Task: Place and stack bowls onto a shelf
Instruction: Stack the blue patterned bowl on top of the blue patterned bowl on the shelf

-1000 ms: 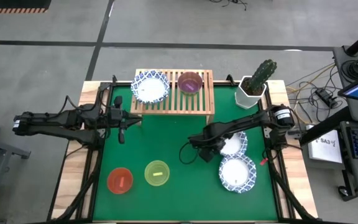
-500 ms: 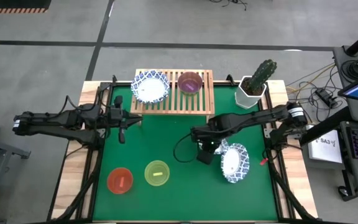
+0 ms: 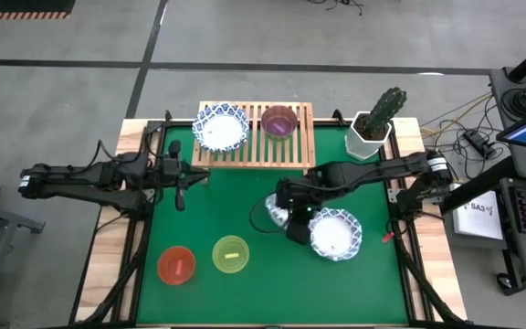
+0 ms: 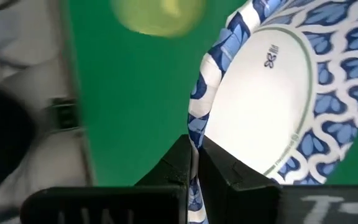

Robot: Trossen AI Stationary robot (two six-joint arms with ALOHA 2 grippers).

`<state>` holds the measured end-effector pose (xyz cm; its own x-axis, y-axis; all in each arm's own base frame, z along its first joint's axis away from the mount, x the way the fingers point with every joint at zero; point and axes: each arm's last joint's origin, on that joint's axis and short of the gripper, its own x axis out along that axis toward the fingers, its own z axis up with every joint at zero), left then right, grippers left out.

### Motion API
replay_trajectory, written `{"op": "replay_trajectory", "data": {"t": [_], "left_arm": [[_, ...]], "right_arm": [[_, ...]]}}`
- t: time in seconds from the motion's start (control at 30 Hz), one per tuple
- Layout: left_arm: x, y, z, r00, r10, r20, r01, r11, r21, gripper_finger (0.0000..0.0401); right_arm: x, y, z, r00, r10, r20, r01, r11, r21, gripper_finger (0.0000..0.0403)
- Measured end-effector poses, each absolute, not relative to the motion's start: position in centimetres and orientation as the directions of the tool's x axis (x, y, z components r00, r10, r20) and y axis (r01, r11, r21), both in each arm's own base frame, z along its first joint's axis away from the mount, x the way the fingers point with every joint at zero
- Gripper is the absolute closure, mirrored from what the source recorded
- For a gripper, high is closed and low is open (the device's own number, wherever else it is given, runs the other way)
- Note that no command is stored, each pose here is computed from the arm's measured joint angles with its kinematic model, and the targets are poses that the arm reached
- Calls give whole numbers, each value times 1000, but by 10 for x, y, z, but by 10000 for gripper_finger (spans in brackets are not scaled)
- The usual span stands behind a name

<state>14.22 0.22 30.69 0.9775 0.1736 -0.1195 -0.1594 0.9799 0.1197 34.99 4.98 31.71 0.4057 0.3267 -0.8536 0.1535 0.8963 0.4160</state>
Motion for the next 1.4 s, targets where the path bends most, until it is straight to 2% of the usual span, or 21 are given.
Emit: {"op": "replay_trajectory", "data": {"t": [0.1,0.23,0.47,0.63,0.73,1.03,1.4], "left_arm": [[140,2,313,983,173,-56,-167,980,107,397],[132,2,321,985,169,18,-170,982,83,397],[109,1,319,977,154,146,-163,985,54,400],[92,2,317,964,154,219,-166,985,38,401],[85,2,314,958,155,242,-166,986,26,401],[71,3,309,944,155,290,-167,986,15,401],[63,3,306,943,155,293,-169,985,22,401]], "right_arm": [[354,53,334,465,365,-807,19,907,421,390],[357,54,360,558,350,-752,-149,934,325,390],[358,44,408,742,120,-659,-239,967,-93,390],[361,29,431,836,-92,-541,-186,879,-438,390],[369,11,434,866,-151,-477,-158,823,-546,391],[417,-54,405,881,-256,-397,-68,763,-643,390],[440,-98,366,826,-336,-451,-25,779,-626,388]]}}
